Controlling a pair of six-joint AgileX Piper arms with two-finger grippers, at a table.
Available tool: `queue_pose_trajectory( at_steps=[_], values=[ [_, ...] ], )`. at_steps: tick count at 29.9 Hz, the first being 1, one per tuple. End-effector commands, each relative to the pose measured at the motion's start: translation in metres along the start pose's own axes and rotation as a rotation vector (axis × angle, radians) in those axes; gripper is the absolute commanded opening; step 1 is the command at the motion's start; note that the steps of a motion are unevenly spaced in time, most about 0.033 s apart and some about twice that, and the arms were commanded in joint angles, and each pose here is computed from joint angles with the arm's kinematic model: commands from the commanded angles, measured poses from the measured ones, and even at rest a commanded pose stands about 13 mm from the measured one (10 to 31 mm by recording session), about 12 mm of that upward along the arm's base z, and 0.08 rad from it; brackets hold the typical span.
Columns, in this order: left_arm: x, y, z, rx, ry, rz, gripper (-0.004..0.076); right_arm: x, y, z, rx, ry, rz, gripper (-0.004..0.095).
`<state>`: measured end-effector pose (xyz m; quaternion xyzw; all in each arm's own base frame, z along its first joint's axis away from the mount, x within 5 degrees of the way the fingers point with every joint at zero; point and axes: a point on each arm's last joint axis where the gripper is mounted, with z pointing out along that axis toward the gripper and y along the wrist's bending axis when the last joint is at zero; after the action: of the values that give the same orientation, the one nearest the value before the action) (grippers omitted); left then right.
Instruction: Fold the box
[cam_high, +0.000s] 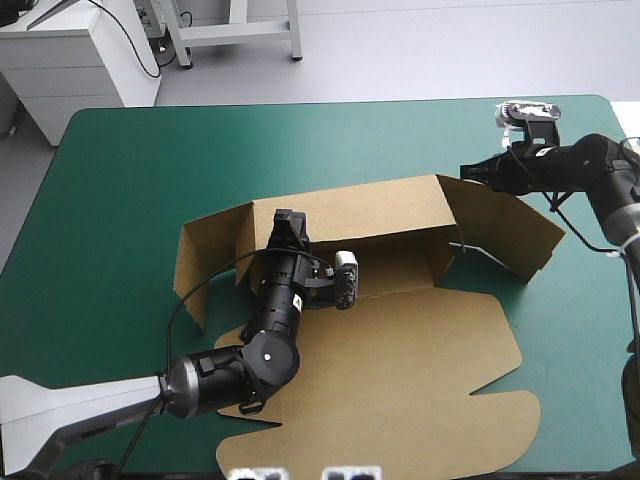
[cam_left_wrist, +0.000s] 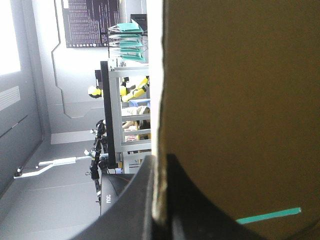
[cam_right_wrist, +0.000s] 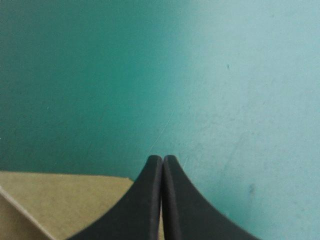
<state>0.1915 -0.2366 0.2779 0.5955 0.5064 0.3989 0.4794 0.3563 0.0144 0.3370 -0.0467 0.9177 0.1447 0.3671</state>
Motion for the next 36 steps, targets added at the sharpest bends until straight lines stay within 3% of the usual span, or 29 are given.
queue_pose_trajectory(
  at_steps=[1, 12, 18, 25, 36],
  values=[
    [0.001, 0.022, -0.008, -0.088, -0.018, -0.032, -0.0008, -0.007, 0.014, -0.028, -0.041, -0.024, -0.017, -0.002],
    [0.001, 0.022, -0.008, -0.088, -0.018, -0.032, -0.0008, 0.009, 0.024, -0.044, -0.104, 0.126, -0.025, -0.0018],
    [0.002, 0.021, -0.008, -0.08, -0.014, -0.038, -0.0008, 0.009, 0.032, -0.07, -0.094, 0.082, -0.02, -0.0018],
    [0.002, 0.023, -0.008, -0.095, -0.012, -0.028, -0.0008, 0.02, 0.031, -0.088, -0.02, 0.165, -0.056, -0.0018],
    [0.001, 0.024, -0.008, -0.098, -0.012, -0.004, -0.0008, 0.021, 0.032, -0.088, -0.025, 0.178, -0.038, -0.0018]
  ],
)
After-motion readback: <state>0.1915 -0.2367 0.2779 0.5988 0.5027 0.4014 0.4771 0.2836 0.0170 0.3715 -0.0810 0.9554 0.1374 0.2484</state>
